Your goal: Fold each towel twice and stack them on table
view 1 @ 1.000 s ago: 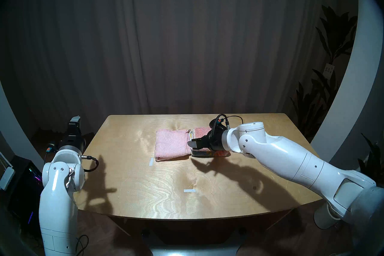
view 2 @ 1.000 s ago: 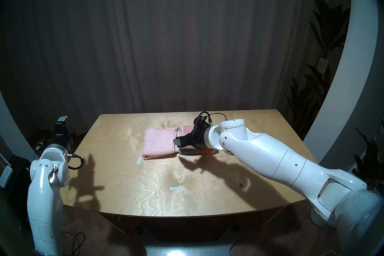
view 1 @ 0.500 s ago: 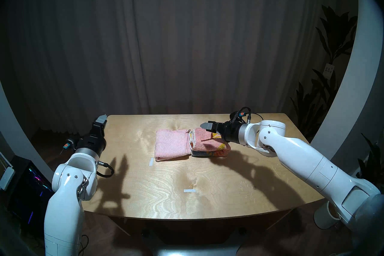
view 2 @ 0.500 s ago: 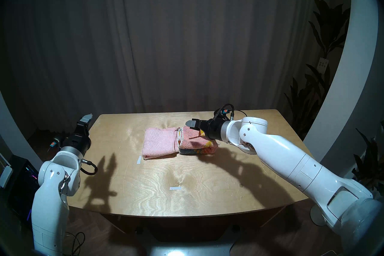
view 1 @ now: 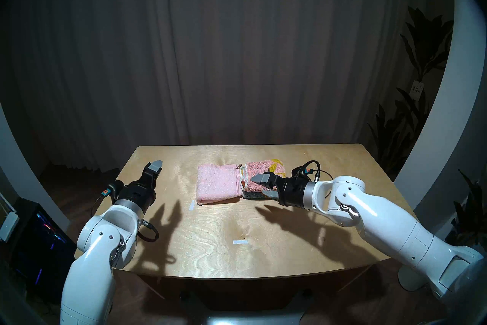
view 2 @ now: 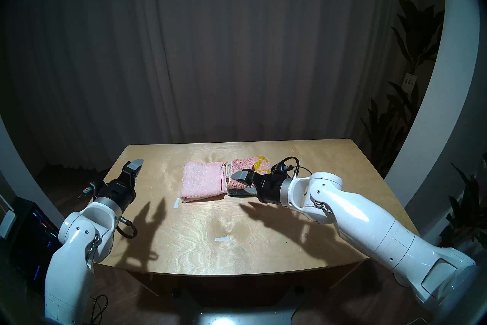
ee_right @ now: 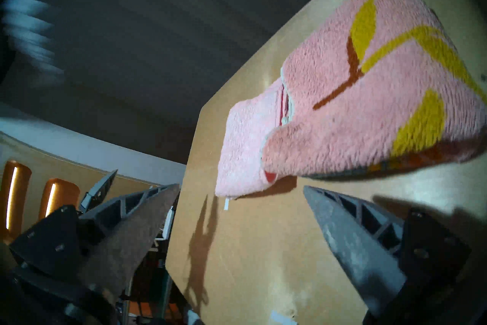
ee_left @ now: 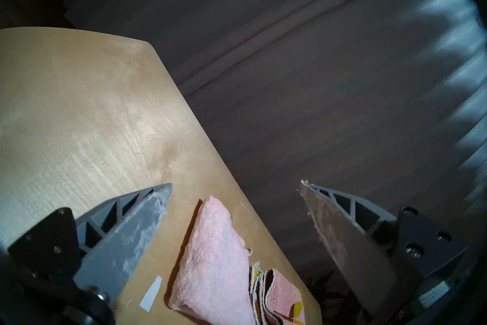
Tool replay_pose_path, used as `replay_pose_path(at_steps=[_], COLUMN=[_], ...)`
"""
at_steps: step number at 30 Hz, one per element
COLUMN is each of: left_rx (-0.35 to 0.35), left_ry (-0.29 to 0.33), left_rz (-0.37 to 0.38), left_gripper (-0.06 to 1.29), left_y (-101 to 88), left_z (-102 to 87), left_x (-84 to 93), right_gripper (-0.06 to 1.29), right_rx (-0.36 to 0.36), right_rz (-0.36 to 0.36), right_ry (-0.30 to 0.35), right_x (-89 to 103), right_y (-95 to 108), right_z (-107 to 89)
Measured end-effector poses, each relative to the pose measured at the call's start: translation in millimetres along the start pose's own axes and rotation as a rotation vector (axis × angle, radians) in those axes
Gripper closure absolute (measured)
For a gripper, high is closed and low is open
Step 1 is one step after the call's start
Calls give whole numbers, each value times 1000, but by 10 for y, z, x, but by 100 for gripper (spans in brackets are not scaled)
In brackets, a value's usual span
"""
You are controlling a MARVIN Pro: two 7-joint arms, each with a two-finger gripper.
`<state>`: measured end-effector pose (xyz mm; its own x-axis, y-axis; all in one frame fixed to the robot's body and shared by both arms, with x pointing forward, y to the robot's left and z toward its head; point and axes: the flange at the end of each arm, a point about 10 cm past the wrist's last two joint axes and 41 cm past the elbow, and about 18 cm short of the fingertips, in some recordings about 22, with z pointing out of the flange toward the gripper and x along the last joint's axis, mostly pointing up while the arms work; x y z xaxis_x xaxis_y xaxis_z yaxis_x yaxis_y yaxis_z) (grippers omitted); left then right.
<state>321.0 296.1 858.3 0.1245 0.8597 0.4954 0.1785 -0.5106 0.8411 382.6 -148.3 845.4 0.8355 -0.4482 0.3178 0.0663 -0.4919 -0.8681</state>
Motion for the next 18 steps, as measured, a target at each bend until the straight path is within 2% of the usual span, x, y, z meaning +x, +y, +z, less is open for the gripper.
replay_pose_path(at_steps=[3,10,18], left_rx=[17,61,81], left_ry=[-3,6,-2], left_rz=[-11,-111,-210], left_gripper=[2,2,1], left_y=[-58,-234,-340], left_z=[-25,-89,-114], left_x=[6,44,48], right_gripper=[0,0,0], right_rx=[3,22,22], right_rz=[52,208,384], right_ry=[11,61,125], right_x=[-52,-198,-337], right_y=[6,-28,-85], right_z=[-12,18,97])
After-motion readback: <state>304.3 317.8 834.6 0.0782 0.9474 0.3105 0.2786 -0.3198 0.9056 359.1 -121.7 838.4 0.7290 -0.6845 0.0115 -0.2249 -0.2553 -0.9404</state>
